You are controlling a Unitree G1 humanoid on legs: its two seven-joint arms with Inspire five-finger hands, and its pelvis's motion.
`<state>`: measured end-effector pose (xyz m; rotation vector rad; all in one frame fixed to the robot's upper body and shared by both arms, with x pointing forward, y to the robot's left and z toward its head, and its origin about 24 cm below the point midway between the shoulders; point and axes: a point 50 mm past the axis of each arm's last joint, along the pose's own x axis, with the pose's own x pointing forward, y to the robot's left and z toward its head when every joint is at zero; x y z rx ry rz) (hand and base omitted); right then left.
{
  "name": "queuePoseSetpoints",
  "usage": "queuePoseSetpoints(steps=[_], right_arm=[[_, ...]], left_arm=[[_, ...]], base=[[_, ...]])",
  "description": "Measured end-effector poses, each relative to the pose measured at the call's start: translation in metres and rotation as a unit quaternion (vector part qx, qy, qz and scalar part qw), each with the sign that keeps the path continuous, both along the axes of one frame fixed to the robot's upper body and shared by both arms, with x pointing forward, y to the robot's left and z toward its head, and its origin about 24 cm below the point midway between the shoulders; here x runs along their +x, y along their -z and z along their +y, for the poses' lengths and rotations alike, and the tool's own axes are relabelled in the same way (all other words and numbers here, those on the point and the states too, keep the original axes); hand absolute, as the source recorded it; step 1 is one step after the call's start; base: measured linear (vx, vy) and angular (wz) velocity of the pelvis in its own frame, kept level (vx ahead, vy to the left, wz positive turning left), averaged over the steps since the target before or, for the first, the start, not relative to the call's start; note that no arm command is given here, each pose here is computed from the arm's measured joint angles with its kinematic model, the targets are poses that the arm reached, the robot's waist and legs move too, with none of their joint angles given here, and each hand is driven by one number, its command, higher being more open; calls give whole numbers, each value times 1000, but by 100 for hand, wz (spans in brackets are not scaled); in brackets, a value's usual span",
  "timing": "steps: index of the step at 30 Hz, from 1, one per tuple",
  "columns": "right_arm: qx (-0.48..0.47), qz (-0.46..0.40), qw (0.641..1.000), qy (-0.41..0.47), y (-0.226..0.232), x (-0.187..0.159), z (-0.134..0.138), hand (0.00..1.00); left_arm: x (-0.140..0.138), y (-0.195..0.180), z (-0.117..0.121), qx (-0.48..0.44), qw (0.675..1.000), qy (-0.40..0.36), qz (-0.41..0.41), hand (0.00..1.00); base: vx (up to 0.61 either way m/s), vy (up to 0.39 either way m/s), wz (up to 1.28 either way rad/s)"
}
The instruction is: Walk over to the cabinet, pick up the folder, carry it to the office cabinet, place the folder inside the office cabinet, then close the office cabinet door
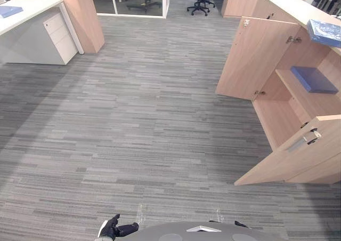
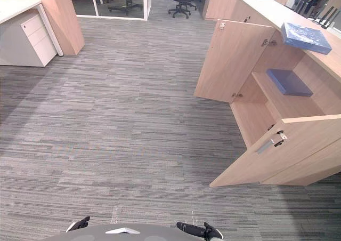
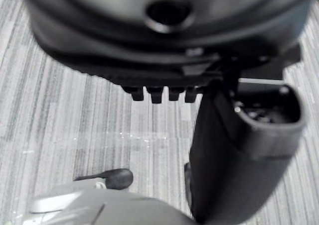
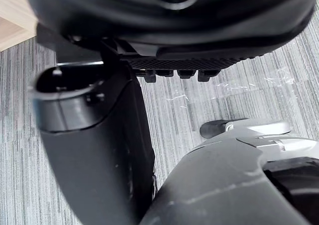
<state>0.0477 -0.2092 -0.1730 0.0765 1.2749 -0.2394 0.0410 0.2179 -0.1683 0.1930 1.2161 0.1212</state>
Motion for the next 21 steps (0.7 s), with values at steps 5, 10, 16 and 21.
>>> queuePoseSetpoints(steps=[5,10,16,21], right_arm=[[2,-10,1000,-14,-1,9,2,100],[-4,-24,1000,-5,-3,17,-4,100],[-11,-28,1000,6,-5,24,-10,100],[-21,-16,1000,8,-5,21,-18,100]], left_arm=[[12,-3,3,6,1000,-3,-21,100],[31,-8,2,-7,995,-70,-75,100],[48,-11,-3,-18,991,-82,-104,100],[46,-9,-7,-23,991,-87,-97,100]], base=[[-44,-33,-7],[-60,-34,-22],[90,95,-27],[399,400,-42]])
